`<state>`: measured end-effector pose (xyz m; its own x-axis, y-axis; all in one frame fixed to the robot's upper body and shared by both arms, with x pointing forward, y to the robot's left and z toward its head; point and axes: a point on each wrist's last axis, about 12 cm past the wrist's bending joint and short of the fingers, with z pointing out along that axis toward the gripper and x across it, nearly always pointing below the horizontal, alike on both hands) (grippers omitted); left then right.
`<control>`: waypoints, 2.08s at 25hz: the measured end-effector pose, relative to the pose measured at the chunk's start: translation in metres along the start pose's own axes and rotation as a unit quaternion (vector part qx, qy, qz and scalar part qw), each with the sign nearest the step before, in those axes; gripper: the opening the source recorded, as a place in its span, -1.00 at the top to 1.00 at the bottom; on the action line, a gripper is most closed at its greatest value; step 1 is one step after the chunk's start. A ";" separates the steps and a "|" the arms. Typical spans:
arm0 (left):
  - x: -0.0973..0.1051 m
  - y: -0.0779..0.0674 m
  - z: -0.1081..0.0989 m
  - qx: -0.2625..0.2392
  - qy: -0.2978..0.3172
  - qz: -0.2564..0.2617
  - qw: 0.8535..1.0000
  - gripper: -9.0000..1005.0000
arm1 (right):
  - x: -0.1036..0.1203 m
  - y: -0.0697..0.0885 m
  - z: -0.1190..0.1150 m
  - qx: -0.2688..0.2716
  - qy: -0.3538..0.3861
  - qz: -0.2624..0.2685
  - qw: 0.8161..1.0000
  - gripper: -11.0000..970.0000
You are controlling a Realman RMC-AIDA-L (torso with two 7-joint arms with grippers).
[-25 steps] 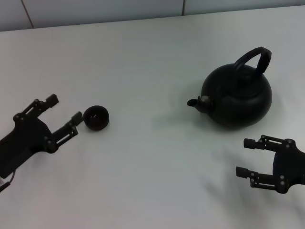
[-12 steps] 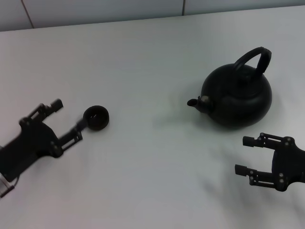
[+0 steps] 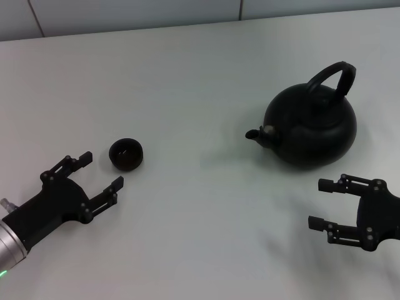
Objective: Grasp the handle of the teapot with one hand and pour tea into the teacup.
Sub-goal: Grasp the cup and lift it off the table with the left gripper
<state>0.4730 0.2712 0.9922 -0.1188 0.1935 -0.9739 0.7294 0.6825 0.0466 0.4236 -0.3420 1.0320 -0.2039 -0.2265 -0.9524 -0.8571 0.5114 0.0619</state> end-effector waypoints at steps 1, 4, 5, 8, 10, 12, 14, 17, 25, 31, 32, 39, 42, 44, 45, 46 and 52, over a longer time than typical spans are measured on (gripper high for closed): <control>0.000 0.000 0.000 0.000 0.000 0.000 1.000 -0.48 | 0.000 0.000 0.000 0.000 0.000 0.000 1.000 -0.51; -0.001 0.000 0.001 0.000 -0.001 -0.001 1.000 -0.47 | 0.000 0.000 0.000 0.001 0.000 0.000 1.000 -0.51; -0.001 0.000 0.002 0.000 -0.001 -0.001 1.000 -0.47 | 0.001 0.000 -0.001 0.001 0.000 0.001 1.000 -0.51; -0.002 0.000 0.010 -0.001 0.006 -0.002 1.000 -0.46 | 0.001 0.001 -0.001 0.002 0.000 0.001 1.000 -0.51; -0.002 0.001 0.013 0.000 0.009 -0.002 1.000 -0.46 | 0.001 0.001 -0.001 0.001 0.000 0.002 1.000 -0.51; -0.004 0.001 0.020 0.001 0.014 -0.003 1.000 -0.45 | 0.001 0.001 -0.001 0.001 0.000 0.002 1.000 -0.51; -0.005 0.001 0.027 0.003 0.018 -0.001 1.000 -0.45 | 0.001 0.001 -0.002 0.001 -0.001 0.002 1.000 -0.51; -0.007 0.001 0.035 0.003 0.022 0.004 1.000 -0.44 | 0.000 0.002 -0.003 0.002 -0.005 0.003 1.000 -0.51; -0.011 0.003 0.049 -0.004 0.034 0.016 0.999 -0.43 | -0.001 0.002 -0.005 0.003 -0.012 0.003 1.000 -0.51; -0.012 0.005 0.052 -0.005 0.038 0.019 0.999 -0.41 | -0.002 0.002 -0.006 0.003 -0.015 0.003 1.000 -0.51; -0.012 0.005 0.053 -0.005 0.038 0.019 0.999 -0.41 | -0.002 0.002 -0.006 0.004 -0.016 0.003 1.000 -0.51; -0.012 0.003 0.053 -0.003 0.037 0.016 0.999 -0.40 | -0.003 0.001 -0.006 0.004 -0.017 0.003 1.000 -0.51; -0.012 0.003 0.054 -0.002 0.036 0.015 0.999 -0.39 | -0.003 0.001 -0.006 0.004 -0.017 0.002 1.000 -0.51; -0.012 0.003 0.054 -0.002 0.036 0.015 0.999 -0.39 | -0.003 0.001 -0.005 0.003 -0.017 0.002 1.000 -0.51; -0.012 0.003 0.054 -0.002 0.036 0.015 0.999 -0.39 | -0.003 0.001 -0.005 0.003 -0.017 0.002 1.000 -0.51; -0.013 0.003 0.054 -0.002 0.036 0.014 0.999 -0.38 | -0.003 0.001 -0.005 0.003 -0.017 0.002 1.000 -0.51; -0.014 0.002 0.054 0.003 0.032 0.014 0.999 -0.38 | -0.003 0.001 -0.005 0.003 -0.017 0.002 1.000 -0.51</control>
<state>0.5121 0.2318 0.9935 -0.1408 0.2566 -0.9562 0.7365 0.6726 0.0721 0.4211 -0.3452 1.0367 -0.1907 -0.1956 -0.9620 -0.8532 0.5177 0.0638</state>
